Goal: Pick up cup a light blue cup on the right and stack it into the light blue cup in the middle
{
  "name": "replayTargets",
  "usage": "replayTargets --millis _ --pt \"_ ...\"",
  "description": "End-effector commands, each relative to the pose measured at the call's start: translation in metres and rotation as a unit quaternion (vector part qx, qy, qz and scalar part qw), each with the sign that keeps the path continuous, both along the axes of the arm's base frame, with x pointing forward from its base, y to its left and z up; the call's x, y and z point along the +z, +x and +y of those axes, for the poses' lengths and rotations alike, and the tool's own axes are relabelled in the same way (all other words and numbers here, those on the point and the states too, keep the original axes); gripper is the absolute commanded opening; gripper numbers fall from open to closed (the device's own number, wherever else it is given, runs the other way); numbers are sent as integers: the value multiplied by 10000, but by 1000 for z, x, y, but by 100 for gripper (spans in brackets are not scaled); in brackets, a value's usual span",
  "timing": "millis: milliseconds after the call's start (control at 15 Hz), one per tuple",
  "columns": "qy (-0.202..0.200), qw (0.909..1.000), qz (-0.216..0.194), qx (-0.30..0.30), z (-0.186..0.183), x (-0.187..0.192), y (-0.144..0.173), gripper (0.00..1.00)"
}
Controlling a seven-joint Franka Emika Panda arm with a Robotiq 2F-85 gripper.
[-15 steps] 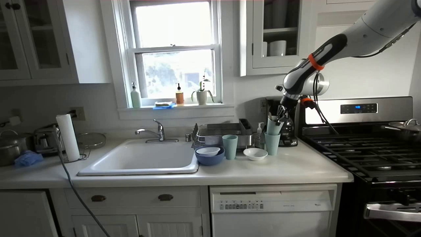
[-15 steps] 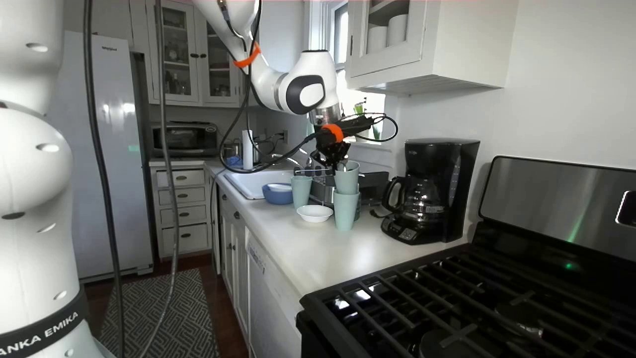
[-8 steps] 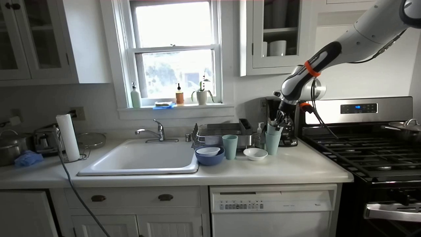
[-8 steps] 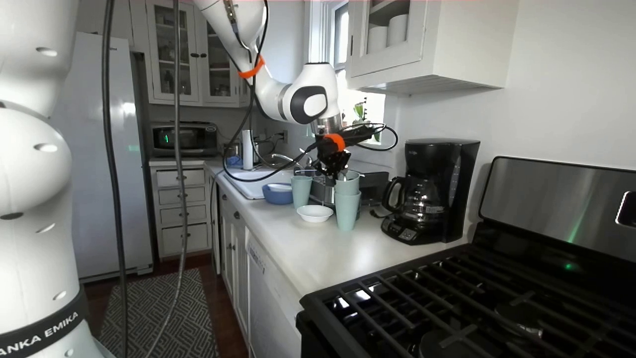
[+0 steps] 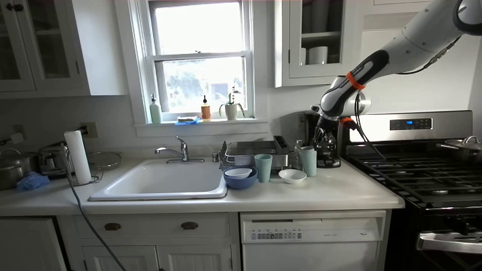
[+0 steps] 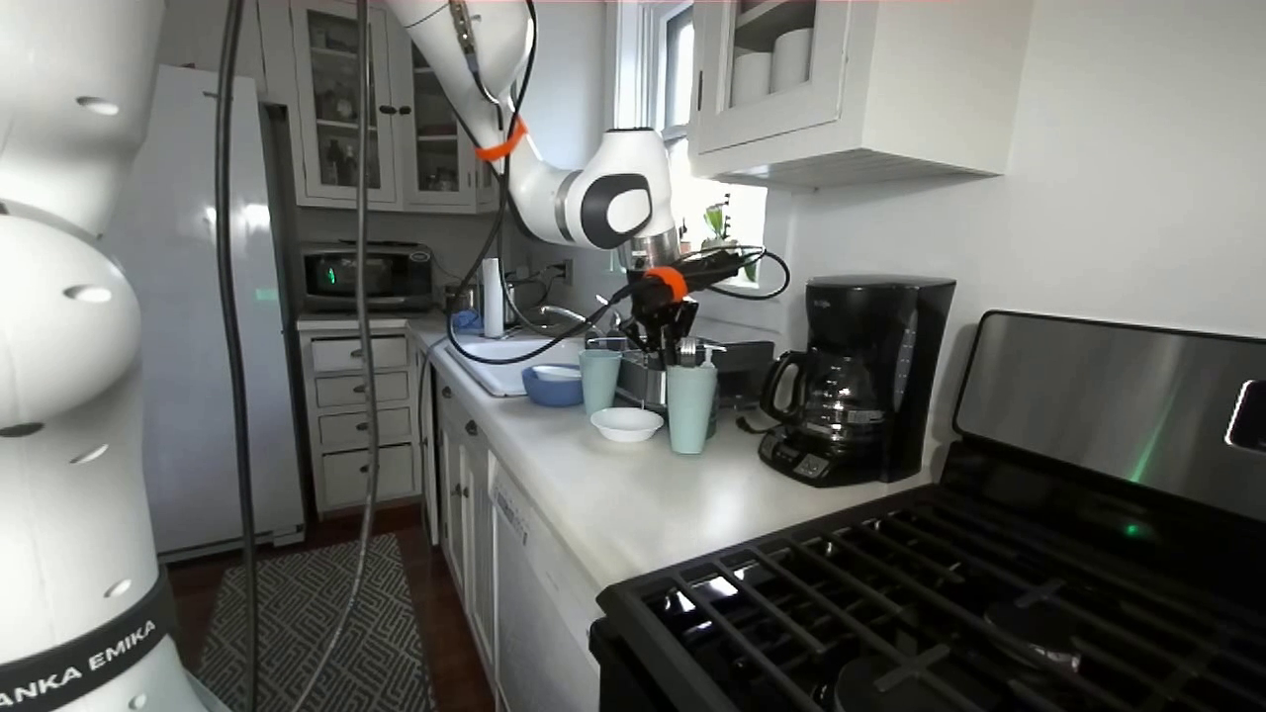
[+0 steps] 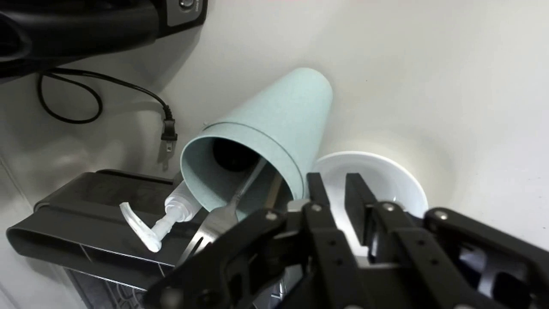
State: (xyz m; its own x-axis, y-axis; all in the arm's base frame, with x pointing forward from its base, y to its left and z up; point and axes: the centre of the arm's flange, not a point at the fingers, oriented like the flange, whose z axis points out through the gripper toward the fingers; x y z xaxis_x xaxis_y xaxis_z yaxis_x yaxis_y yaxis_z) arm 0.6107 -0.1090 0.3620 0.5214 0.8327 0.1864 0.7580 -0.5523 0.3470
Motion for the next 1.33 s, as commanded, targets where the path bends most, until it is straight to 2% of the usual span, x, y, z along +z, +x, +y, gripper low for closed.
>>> replayTargets --millis 0,133,400,467,667,800,1067,1267 --pt "-7 9999 -120 5 1 14 5 52" --pt "61 9999 -84 -79 2 22 3 66" --pt "423 9972 276 -554 2 40 -14 95" --pt "549 9948 410 -753 1 46 -20 99" --pt "1085 9825 890 -1226 -5 66 -39 100" --pt "1403 9712 1049 -1613 -11 78 -53 100" --pt "2113 9447 1012 -2293 -26 112 -82 100" --pt "2671 9218 778 -2699 -31 136 -104 100"
